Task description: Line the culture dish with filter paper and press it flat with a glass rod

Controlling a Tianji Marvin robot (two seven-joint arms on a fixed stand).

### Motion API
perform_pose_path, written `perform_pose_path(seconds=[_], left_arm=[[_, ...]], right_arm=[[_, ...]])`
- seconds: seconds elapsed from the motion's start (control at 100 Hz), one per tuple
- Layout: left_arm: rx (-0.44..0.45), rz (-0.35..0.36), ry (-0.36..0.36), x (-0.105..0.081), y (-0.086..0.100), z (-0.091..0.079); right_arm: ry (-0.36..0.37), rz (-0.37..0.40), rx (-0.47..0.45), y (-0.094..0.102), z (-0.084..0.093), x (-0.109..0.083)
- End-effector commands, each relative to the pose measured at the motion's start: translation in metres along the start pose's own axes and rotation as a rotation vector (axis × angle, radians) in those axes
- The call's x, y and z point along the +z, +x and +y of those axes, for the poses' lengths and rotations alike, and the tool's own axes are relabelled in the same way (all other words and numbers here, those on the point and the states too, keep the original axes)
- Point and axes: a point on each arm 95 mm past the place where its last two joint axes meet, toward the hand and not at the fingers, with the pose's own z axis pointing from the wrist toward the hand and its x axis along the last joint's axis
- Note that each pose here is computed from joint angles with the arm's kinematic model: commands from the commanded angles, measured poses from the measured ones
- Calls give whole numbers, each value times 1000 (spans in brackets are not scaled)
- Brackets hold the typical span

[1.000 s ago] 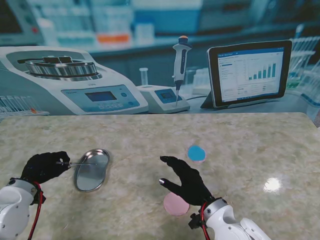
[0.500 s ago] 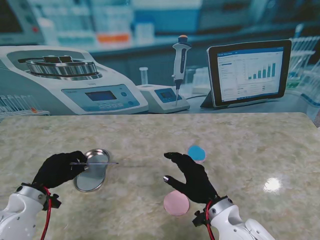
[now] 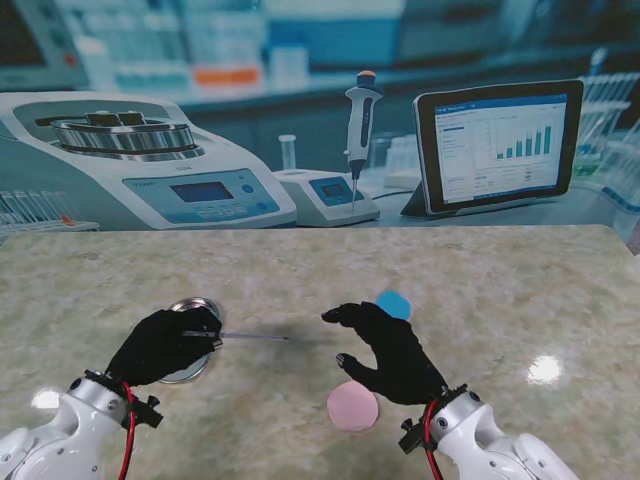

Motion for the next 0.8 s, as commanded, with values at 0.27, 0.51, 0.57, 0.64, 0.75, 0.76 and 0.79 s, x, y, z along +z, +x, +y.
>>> perform_pose_path(seconds=[0.27, 0.51, 0.57, 0.64, 0.75, 0.76, 0.79], left_arm=[[-36, 77, -27, 0, 24, 6], [-48, 113, -44, -2, 32, 9], [-48, 120, -47, -2, 33, 10], [-48, 127, -50, -3, 34, 10], [-54, 137, -52, -5, 36, 10], [-54, 138, -52, -5, 36, 10], [-55, 141, -53, -5, 37, 10]], right_arm=[[21, 129, -2, 16, 12, -7], [63, 188, -56, 23, 17, -5], [73, 199, -66, 24, 18, -4], [85, 211, -77, 25, 19, -2], [106, 241, -85, 27, 20, 2], [108, 244, -85, 27, 20, 2], [114, 253, -85, 27, 20, 3]])
